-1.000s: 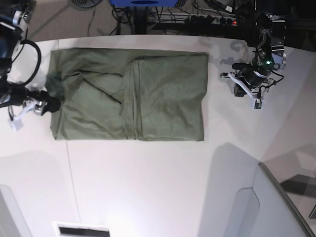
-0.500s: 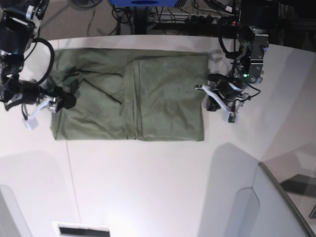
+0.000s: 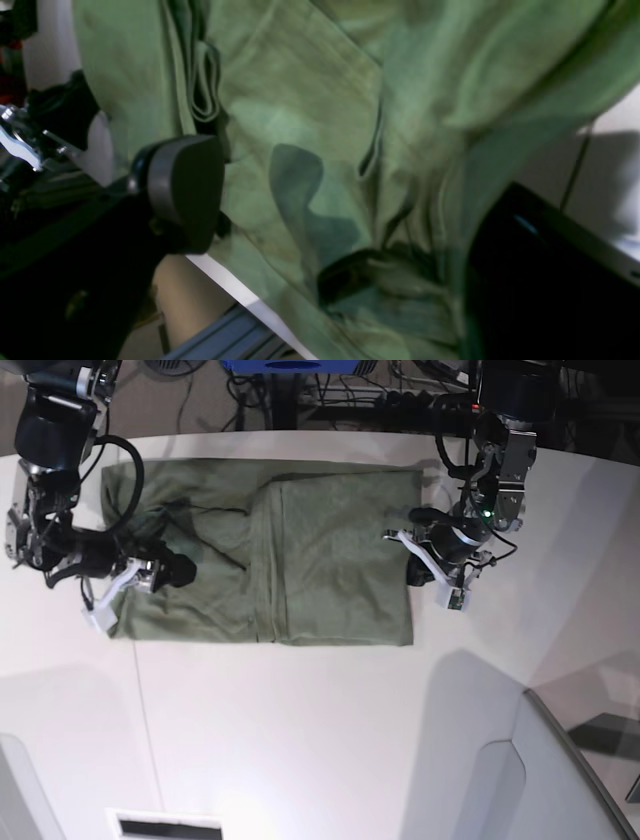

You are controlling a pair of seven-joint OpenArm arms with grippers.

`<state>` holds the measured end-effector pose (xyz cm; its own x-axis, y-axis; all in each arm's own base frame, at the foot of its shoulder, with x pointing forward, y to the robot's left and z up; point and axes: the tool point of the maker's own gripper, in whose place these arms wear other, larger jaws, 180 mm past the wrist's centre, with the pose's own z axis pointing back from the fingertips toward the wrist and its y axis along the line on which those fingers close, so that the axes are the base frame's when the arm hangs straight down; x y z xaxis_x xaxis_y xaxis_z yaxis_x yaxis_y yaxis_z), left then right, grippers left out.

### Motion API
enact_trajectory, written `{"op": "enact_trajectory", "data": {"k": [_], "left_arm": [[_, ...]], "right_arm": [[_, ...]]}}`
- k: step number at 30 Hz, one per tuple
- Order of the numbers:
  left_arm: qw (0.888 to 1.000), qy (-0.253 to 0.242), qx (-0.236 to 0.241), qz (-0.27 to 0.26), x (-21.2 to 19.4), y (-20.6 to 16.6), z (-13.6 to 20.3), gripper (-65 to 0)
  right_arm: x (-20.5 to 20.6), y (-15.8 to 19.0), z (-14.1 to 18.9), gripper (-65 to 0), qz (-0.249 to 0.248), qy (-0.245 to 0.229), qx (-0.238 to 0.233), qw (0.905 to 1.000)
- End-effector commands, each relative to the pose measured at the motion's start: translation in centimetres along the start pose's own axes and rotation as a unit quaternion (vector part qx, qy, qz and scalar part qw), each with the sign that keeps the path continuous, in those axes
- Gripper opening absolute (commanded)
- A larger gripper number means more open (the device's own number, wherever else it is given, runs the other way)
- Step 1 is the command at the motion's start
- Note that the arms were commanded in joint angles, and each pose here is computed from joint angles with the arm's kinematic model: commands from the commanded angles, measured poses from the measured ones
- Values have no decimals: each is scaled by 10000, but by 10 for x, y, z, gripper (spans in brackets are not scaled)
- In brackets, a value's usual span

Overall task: Layout the t-shirt on the table in an organized manner, then fold the t-shirt properly
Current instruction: 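Grasp both ends of the shirt strip with both grippers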

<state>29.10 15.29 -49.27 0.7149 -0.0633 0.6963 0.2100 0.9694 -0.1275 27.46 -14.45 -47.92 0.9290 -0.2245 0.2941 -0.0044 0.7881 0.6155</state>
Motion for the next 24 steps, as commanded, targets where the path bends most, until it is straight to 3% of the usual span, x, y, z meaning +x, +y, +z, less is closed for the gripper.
{"op": "enact_trajectory", "data": {"k": [1,3,7,10,13,19,24], "left_arm": [[9991,416,51,-49,-19,3,2,-650],[9992,402,78,-26,-18,5,2,-650],[9991,408,83,-41,-18,6,2,-650],[9991,416,40,-48,-19,2,1,-650],[9992,387,-47,23,-18,-10,-2,-650],[9976,475,-414,-289,-18,-42,-12,-650],[9972,417,-563,-272,-10,-60,-18,-650]], "right_arm": [[-4,-9,3,-123,32,138,-192,9997],[-5,-11,1,-278,-20,138,-187,9997],[0,-18,-1,-650,-110,54,-215,9997],[3,-26,4,-626,-116,49,-295,9995],[11,-33,12,-650,-44,30,-399,9992],[29,-27,36,-650,459,48,-632,9969],[39,-8,44,-650,209,-74,-837,9962]]}}
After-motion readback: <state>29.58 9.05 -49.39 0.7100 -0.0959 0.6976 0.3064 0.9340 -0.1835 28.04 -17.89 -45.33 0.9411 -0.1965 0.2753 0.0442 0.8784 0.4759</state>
